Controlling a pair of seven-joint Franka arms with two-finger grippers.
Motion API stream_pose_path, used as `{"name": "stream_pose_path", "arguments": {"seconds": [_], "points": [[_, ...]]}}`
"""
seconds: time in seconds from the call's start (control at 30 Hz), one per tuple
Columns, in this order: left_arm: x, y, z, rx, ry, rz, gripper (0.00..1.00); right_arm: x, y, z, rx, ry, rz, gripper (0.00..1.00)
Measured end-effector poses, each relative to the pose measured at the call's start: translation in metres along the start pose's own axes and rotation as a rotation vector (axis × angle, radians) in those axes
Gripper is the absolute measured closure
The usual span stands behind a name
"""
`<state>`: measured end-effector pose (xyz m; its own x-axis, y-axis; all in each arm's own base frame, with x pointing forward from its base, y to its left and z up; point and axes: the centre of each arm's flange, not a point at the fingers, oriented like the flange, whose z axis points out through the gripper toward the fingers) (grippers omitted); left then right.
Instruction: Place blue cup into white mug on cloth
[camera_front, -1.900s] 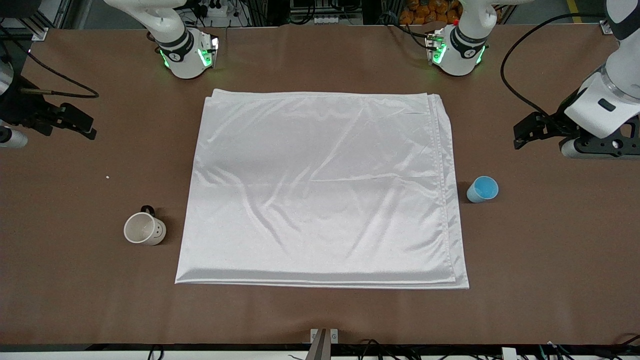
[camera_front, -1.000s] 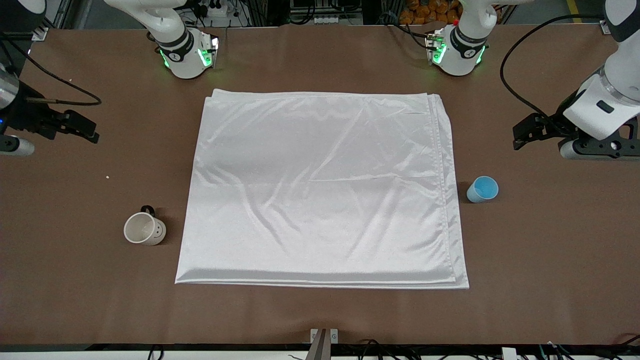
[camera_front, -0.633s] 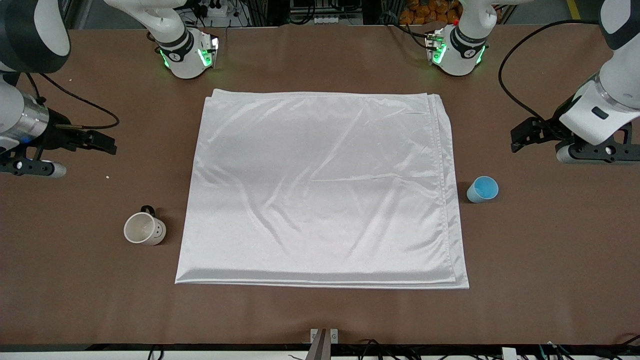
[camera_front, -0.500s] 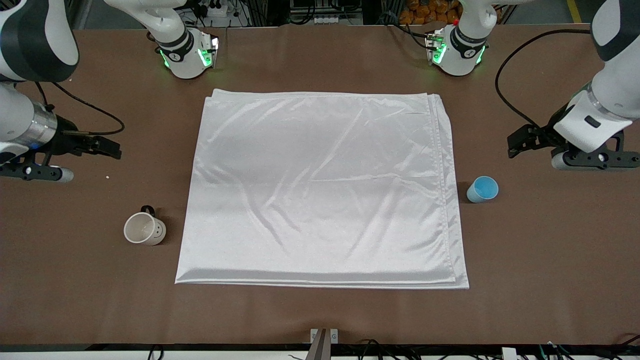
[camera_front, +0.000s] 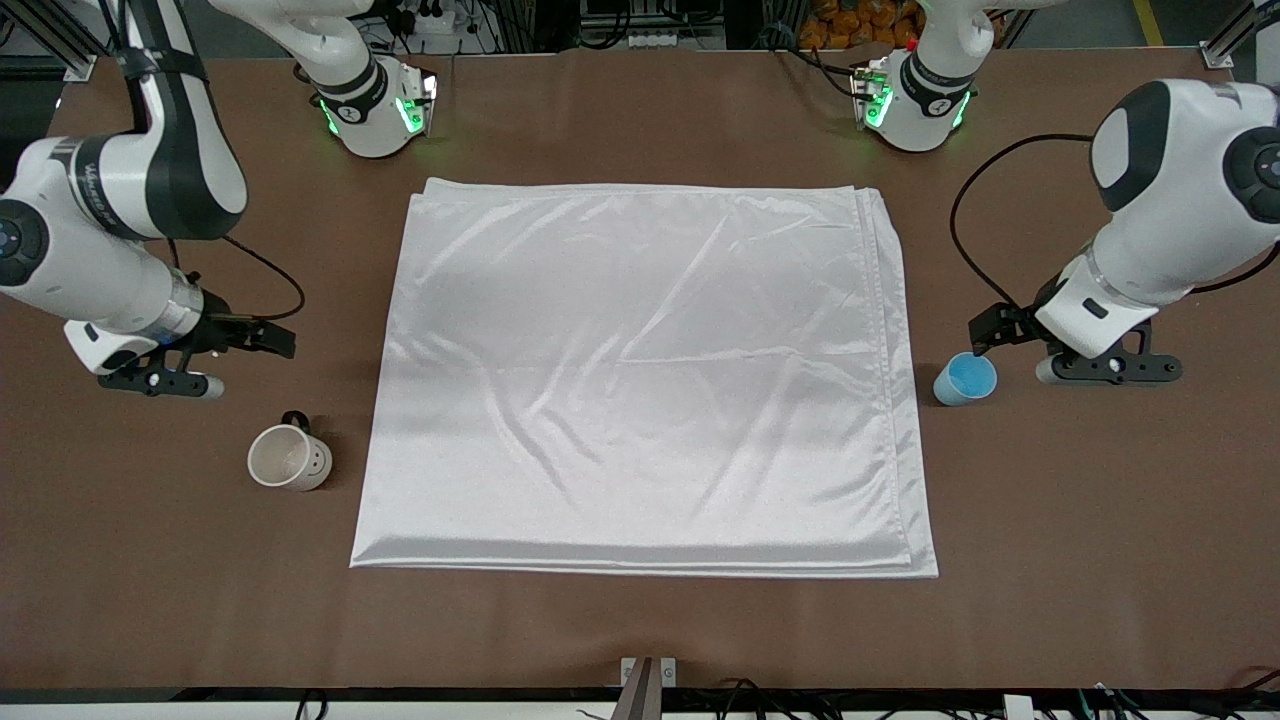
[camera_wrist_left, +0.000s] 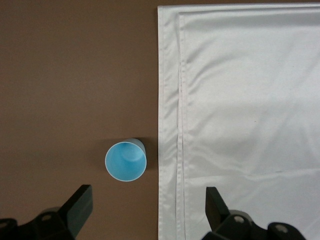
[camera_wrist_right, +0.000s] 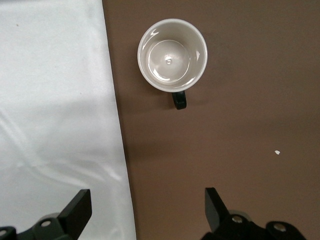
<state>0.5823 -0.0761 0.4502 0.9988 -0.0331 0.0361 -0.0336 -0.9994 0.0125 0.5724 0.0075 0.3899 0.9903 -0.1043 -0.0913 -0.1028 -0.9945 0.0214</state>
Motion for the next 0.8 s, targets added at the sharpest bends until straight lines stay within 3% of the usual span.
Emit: {"name": "stream_pose_path", "arguments": {"seconds": [0.57, 0.8], "points": [[-0.023, -0.012, 0.124, -0.010, 0.032, -0.017, 0.00, 0.027, 0.019, 0.086, 0.011, 0.050, -0.041, 0.00], [-0.031, -0.013, 0.156, -0.010, 0.004, -0.019, 0.00, 0.031, 0.020, 0.101, 0.012, 0.064, -0.063, 0.01]]}}
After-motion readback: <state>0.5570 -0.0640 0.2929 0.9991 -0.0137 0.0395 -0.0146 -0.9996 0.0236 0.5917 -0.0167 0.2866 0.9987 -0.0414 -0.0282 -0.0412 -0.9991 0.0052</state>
